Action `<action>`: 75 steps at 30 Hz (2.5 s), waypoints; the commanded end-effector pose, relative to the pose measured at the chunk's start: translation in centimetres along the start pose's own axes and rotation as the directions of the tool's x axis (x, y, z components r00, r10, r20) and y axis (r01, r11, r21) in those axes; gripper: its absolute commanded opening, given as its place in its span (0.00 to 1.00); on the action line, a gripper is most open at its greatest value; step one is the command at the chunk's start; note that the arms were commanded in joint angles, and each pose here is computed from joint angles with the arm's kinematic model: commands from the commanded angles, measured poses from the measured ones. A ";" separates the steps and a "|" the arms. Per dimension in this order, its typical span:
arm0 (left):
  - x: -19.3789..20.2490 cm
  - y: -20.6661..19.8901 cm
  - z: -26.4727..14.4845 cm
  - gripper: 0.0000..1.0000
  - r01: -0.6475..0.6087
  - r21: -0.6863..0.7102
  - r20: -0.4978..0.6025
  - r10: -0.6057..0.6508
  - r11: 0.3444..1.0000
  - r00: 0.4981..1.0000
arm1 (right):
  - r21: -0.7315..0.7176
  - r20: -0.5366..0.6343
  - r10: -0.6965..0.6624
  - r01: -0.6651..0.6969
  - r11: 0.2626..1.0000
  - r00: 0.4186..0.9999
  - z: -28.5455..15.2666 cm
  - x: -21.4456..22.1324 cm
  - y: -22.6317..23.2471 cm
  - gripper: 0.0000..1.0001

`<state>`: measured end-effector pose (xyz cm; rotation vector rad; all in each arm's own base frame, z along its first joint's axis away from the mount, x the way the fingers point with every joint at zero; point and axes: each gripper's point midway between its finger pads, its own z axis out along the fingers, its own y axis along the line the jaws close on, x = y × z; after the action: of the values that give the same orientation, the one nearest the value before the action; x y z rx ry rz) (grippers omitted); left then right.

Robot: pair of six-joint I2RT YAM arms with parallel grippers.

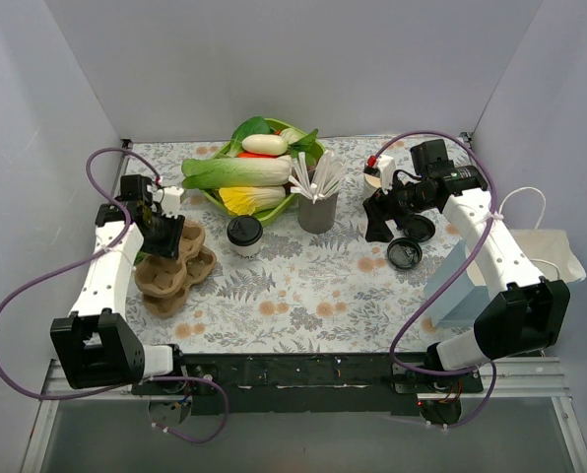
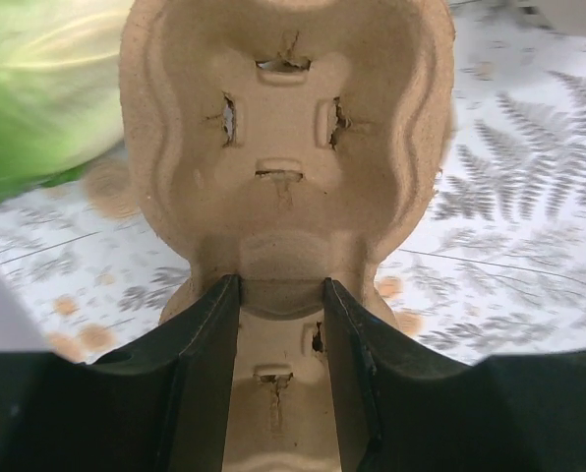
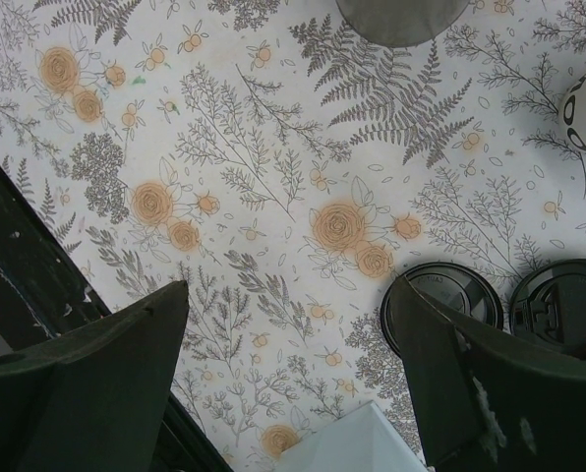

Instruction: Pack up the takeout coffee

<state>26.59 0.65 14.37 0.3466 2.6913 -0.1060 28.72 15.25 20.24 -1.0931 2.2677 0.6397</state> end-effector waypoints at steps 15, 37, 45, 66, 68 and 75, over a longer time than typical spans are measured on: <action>2.7 1.4 0.6 0.29 -0.100 -0.117 0.047 0.106 0.988 0.993 | -0.017 0.033 -0.025 0.026 1.000 0.999 0.0 -0.8 0.3 0.92; 6.2 1.7 1.9 0.43 -0.125 -0.126 -0.074 0.116 0.984 0.991 | -0.024 0.023 -0.019 0.020 1.000 1.000 0.4 -0.9 0.1 0.92; 4.5 2.0 -0.1 0.16 -0.104 -0.135 -0.066 0.096 0.985 0.993 | -0.021 0.023 -0.019 0.019 1.000 1.000 0.3 -0.7 0.1 0.93; -5.5 -0.5 -5.6 0.19 0.118 0.097 0.279 -0.140 0.988 0.950 | -0.018 0.013 -0.019 0.019 1.000 1.000 0.4 -0.3 0.1 0.93; -2.4 -1.1 -2.7 0.21 -0.027 0.066 0.168 0.016 0.997 0.986 | -0.025 0.012 -0.016 0.016 1.000 1.000 0.5 -0.3 0.1 0.93; -1.8 -1.7 -2.8 0.22 0.112 0.169 0.101 -0.130 0.979 0.986 | -0.028 0.018 -0.018 0.018 0.999 1.000 0.5 -0.7 0.1 0.93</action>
<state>26.48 -0.61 16.17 0.3398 2.6115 -0.2437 28.85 15.41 19.65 -1.0988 2.2819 0.6549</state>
